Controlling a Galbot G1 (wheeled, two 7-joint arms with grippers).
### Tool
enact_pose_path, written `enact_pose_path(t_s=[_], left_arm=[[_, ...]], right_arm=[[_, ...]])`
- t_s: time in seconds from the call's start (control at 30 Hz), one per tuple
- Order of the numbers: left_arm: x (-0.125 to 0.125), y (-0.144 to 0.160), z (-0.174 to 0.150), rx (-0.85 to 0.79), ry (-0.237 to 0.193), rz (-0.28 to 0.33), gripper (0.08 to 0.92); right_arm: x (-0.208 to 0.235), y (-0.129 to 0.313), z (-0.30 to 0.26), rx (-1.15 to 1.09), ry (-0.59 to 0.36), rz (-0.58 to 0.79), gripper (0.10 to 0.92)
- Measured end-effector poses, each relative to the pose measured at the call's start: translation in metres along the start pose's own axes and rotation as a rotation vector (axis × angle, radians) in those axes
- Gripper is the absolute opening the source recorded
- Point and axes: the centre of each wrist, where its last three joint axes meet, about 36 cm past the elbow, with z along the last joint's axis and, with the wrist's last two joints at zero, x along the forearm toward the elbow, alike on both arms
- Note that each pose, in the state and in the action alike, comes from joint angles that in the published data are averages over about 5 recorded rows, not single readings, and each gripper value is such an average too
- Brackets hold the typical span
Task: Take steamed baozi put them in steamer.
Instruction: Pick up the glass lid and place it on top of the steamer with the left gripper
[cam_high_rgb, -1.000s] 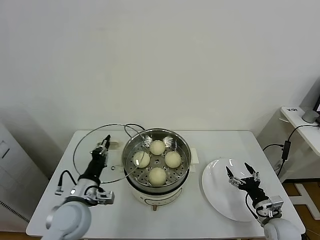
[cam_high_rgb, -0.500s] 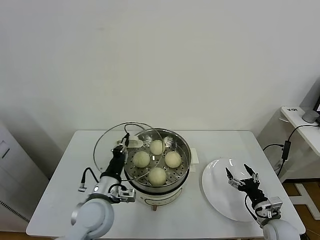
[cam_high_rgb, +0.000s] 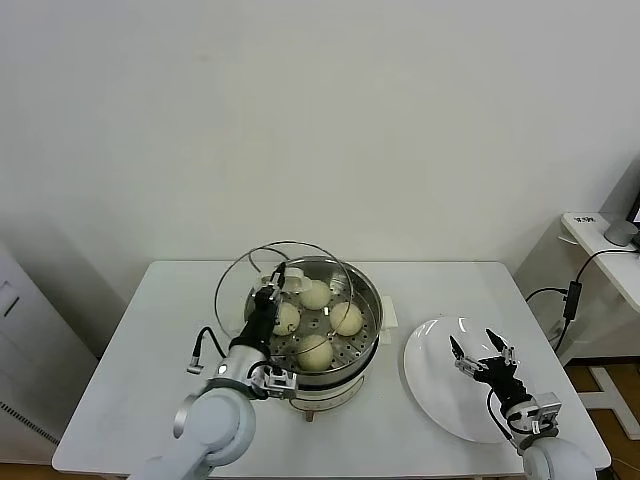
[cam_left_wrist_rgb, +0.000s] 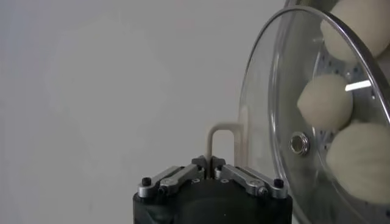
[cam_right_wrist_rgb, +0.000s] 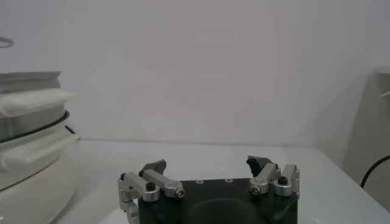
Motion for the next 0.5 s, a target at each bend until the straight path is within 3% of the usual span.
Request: enact_pose_path(t_s=[0.5], left_arm=[[-0.007, -0.008, -0.024, 0.007, -0.040, 0.013, 0.105]], right_arm=[[0.000, -0.001, 0.004, -0.007, 0.009, 0.007, 0.823]])
